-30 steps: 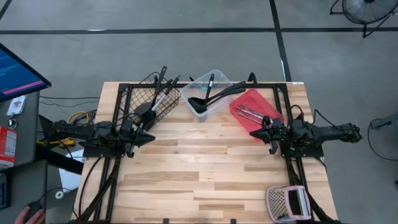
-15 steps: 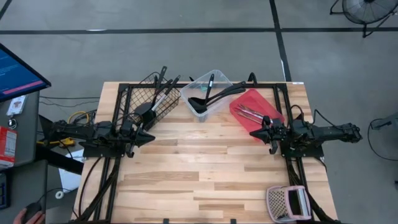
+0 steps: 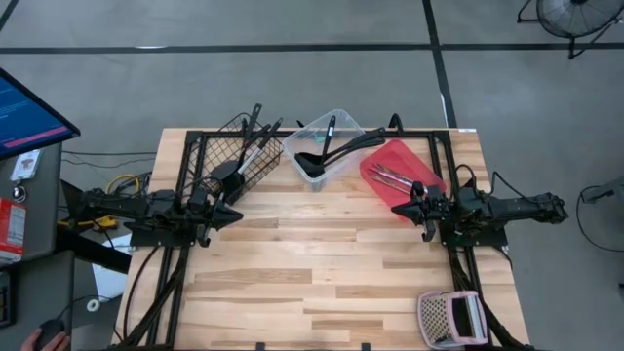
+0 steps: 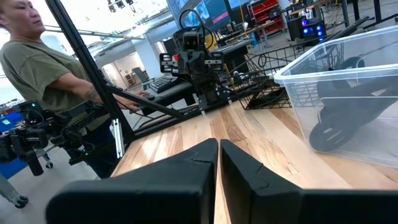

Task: Pick & Place Kitchen Items
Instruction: Return to Home Position

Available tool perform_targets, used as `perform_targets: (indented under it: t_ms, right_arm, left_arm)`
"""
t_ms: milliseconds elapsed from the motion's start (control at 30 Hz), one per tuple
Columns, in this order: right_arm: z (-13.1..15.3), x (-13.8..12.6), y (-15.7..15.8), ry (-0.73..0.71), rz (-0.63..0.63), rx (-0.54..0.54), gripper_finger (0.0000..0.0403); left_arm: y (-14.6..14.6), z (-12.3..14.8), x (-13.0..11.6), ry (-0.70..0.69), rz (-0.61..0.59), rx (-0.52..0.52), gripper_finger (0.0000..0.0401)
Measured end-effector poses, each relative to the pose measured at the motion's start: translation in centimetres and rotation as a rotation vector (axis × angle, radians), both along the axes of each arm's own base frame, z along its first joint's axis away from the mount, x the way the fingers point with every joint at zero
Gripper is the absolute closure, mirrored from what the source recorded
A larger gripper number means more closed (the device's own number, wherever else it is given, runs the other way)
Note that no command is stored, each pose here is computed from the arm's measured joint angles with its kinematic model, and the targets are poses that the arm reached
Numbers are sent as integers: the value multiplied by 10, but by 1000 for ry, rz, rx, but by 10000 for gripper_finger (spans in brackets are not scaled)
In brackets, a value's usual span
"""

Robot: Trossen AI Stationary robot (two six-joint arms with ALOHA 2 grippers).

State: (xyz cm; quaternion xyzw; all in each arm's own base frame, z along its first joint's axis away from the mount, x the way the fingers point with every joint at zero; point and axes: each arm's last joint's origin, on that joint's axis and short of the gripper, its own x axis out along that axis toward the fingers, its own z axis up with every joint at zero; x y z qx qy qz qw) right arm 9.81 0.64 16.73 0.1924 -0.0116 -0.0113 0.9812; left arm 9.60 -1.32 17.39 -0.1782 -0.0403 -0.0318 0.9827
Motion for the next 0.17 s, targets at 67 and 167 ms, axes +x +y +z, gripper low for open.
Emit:
perform_targets:
  t_ms: [67,167]
  right_arm:
    - [0,0,0,0,0,0,386]
    - [0,0,0,0,1,0,386]
  left_arm:
    - [0,0,0,-1,0,0,393]
    - [0,0,0,-3,0,-1,393]
